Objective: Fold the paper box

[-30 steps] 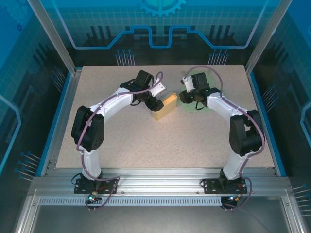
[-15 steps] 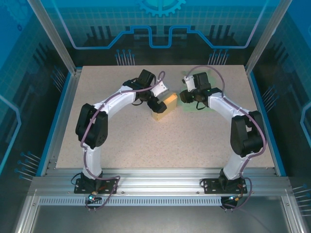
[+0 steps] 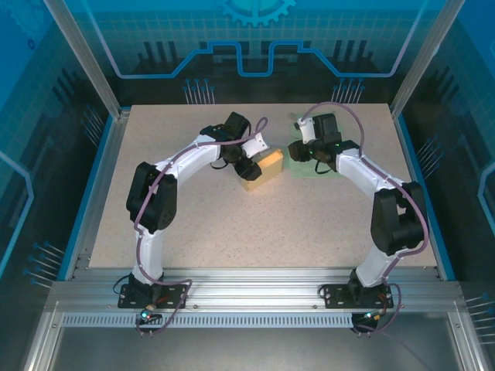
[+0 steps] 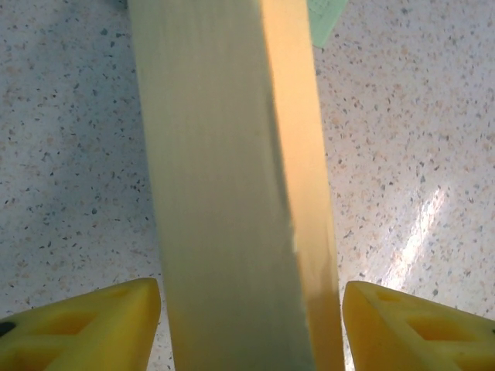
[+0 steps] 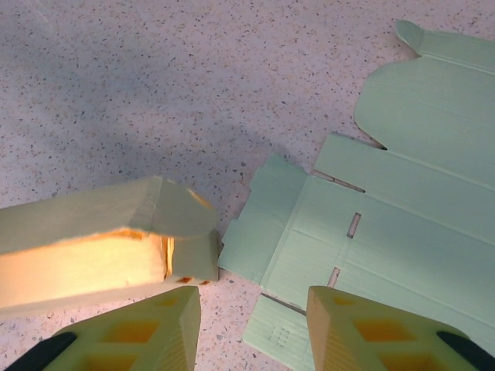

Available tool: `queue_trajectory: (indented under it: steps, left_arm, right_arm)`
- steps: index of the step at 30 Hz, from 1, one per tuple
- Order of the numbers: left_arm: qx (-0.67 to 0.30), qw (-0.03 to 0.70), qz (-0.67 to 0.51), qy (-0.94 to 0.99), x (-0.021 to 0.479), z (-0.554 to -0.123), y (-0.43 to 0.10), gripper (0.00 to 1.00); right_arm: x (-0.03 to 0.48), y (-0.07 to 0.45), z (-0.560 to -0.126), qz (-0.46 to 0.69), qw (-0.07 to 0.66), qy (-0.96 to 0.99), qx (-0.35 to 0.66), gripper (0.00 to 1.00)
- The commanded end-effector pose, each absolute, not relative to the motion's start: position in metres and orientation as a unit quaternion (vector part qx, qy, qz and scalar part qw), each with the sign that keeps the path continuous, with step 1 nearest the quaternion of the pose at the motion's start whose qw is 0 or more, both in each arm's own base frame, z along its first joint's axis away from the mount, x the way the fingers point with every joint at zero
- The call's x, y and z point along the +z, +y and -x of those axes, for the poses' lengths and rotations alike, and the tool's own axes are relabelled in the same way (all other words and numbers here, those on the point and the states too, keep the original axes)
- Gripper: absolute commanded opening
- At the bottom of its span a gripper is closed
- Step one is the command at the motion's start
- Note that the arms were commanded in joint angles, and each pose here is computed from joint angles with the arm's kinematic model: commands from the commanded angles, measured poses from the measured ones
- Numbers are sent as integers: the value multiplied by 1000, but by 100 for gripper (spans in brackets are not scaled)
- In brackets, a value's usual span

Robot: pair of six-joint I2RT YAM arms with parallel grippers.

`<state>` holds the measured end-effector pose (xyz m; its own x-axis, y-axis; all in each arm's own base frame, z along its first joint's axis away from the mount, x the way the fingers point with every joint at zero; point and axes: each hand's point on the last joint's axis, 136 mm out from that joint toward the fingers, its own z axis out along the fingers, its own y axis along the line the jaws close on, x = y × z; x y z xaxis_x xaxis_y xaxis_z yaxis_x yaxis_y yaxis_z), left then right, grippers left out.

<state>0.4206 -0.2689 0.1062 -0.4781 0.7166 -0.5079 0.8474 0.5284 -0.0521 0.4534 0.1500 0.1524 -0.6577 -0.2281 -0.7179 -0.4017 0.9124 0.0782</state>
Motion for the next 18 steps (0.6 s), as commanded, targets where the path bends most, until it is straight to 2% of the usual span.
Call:
queue_trajectory:
  steps: [1, 2, 9, 12, 16, 18]
  left_arm:
    - [-157, 194, -497, 831, 102, -408, -271, 59]
    - [-155, 193, -503, 828, 102, -407, -270, 54]
    - [-153, 180, -546, 804, 101, -398, -267, 52]
    - [-157, 177, -562, 793, 102, -397, -264, 47]
    - [-163, 169, -575, 784, 105, -398, -262, 46]
    - [-164, 168, -580, 780, 106, -399, -263, 43]
  right_arm:
    - [160, 149, -451, 170, 386, 897, 132, 41]
    - [159, 150, -451, 171, 386, 897, 134, 40]
    - [150, 150, -441, 177, 387, 894, 138, 33]
    - [148, 151, -432, 183, 393, 890, 141, 31]
    - [146, 153, -420, 197, 400, 884, 138, 30]
    - [143, 155, -416, 211, 398, 884, 126, 29]
